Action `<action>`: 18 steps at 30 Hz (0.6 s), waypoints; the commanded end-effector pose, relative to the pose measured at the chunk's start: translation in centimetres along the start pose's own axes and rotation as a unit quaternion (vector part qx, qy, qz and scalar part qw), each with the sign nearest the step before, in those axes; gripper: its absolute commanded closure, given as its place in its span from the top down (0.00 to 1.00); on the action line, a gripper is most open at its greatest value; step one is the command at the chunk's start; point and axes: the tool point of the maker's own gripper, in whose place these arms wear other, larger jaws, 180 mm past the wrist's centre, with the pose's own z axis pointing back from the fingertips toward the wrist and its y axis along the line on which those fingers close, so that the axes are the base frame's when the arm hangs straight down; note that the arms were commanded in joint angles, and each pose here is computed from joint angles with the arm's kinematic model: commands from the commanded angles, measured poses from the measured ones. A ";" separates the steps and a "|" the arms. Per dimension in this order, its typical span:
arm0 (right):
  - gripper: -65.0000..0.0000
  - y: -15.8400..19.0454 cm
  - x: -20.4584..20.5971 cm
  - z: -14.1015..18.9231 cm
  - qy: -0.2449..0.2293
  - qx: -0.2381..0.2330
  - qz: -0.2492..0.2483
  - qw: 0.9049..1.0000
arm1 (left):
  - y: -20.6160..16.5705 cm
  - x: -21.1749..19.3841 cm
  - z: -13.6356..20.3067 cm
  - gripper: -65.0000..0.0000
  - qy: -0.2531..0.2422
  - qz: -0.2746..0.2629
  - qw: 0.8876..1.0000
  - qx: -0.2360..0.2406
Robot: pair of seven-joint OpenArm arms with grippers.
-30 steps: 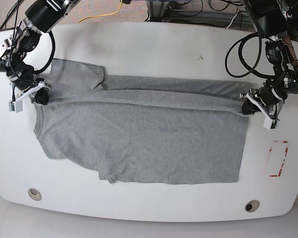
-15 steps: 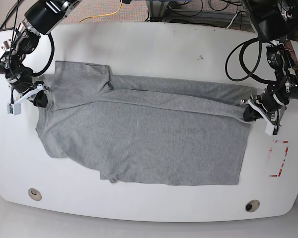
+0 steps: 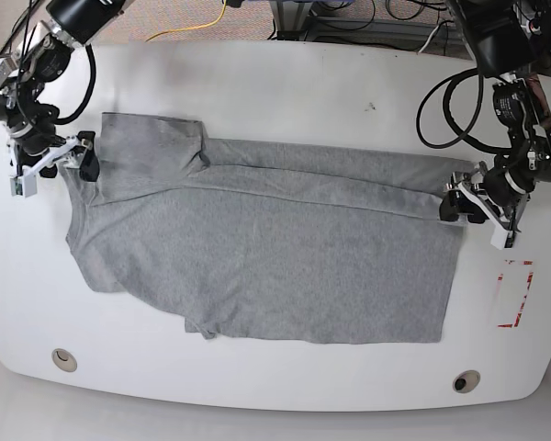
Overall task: Layout the t-shirt on the table in an organized manner, then fold the t-shirt properly
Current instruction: 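Open both grippers to release the folded edge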
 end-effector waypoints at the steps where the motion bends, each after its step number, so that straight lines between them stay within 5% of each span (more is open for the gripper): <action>1: 0.86 0.7 0.1 1.0 -0.011 0.000 0.015 1.000 | 0.2 2.1 0.7 0.57 -0.029 -0.012 1.000 0.003; 18: 0.86 1.3 -9.0 0.9 0.065 0.010 -0.081 0.995 | 1.5 6.0 2.9 0.57 -0.064 -0.052 0.996 0.027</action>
